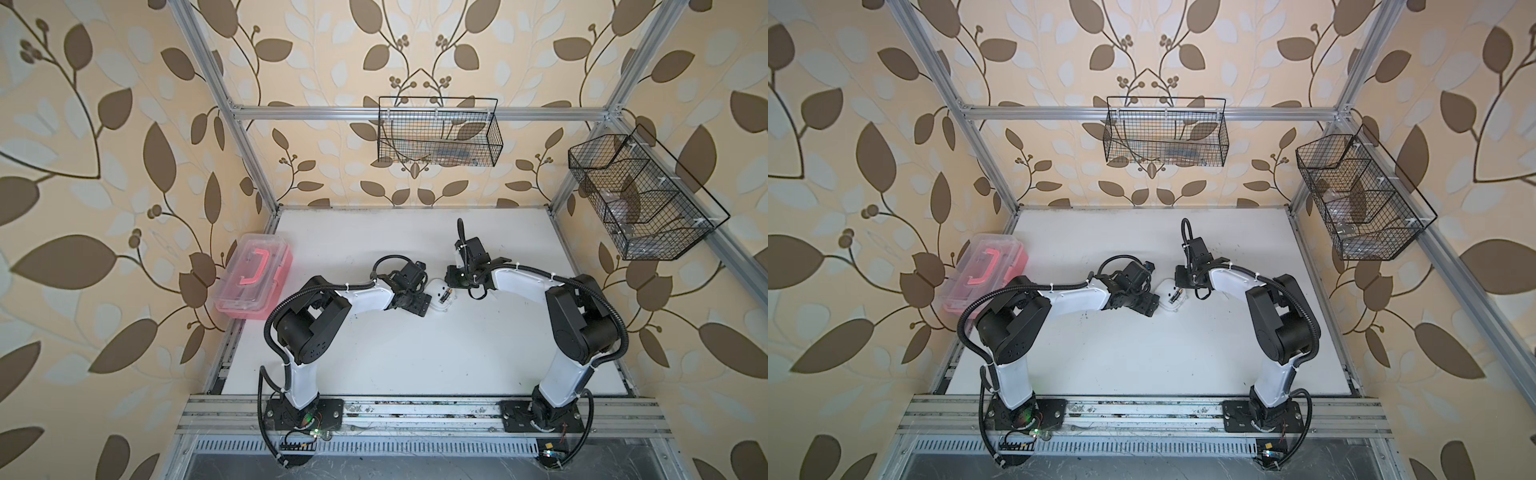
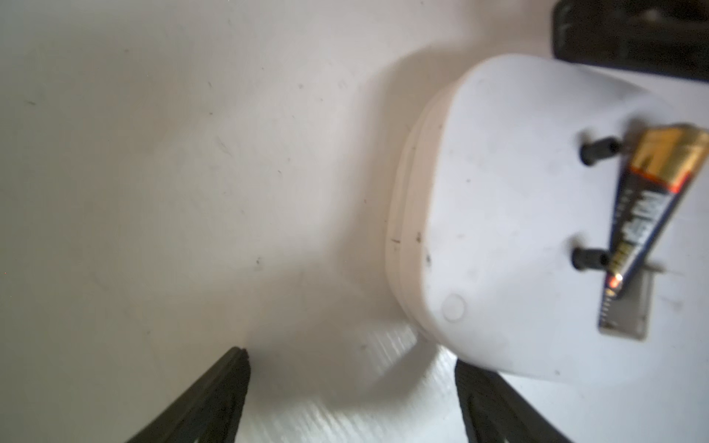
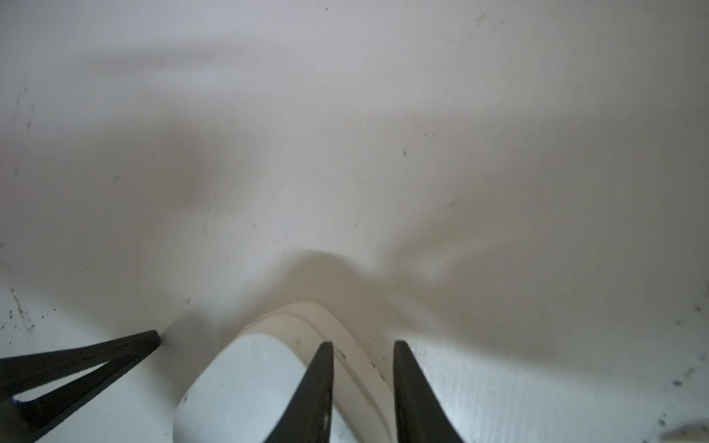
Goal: Insert the battery into the alarm
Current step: Adjust the alarm at the center of the board.
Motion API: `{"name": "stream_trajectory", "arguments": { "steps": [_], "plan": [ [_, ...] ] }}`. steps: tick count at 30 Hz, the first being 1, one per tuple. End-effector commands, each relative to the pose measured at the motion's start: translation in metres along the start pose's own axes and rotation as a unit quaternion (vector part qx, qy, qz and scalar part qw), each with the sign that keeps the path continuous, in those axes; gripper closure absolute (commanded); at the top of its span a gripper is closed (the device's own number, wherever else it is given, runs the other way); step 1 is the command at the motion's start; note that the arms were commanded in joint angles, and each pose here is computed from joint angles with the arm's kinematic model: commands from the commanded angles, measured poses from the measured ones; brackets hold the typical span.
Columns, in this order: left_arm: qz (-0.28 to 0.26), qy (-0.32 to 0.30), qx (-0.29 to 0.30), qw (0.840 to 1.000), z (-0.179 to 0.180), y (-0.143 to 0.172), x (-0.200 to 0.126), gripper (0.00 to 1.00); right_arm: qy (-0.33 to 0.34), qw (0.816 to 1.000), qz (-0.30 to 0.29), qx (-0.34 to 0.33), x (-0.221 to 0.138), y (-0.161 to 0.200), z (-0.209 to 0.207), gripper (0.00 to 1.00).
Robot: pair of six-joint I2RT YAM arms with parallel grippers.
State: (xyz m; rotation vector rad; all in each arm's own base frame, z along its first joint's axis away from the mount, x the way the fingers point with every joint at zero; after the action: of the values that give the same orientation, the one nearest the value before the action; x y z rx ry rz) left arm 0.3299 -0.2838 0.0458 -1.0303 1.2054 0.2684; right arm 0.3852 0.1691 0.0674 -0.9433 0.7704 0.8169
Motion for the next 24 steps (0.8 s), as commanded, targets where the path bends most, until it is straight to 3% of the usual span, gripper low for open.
{"name": "stream_trajectory", "arguments": {
  "steps": [1, 8, 13, 18, 24],
  "plan": [
    [-0.008, 0.003, -0.013, 1.0, 0.01, -0.011, 0.008, 0.13, 0.023, 0.998, 0.051, 0.023, -0.001, 0.037, -0.016, 0.7],
    [-0.025, -0.006, -0.038, 0.999, 0.023, -0.014, 0.0, 0.14, 0.029, 0.998, 0.05, 0.032, -0.013, 0.044, -0.024, 0.67],
    [-0.043, -0.008, -0.063, 0.997, 0.023, -0.015, -0.017, 0.14, 0.016, 0.999, 0.031, 0.019, -0.024, 0.037, -0.022, 0.56],
    [-0.098, -0.018, -0.13, 0.986, 0.029, -0.015, -0.044, 0.14, -0.009, 1.0, -0.006, -0.011, -0.05, 0.024, -0.011, 0.46],
    [-0.135, 0.036, -0.211, 0.967, 0.018, -0.023, -0.053, 0.16, -0.054, 0.996, -0.015, -0.07, -0.069, 0.037, 0.009, 0.44]
  ]
}}
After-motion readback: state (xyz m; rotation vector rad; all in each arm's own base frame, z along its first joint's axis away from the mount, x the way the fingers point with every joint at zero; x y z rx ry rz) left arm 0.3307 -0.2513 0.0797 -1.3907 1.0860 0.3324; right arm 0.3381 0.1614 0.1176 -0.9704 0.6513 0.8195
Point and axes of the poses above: each gripper's point midway between its finger pads, its own x axis out along the fingers, its own z axis along the line the jaws close on, y = z × x, the point moved 2 cm from there along -x, back along the fingers, and after that the axes turned 15 degrees about x, right-handed, at the moved point
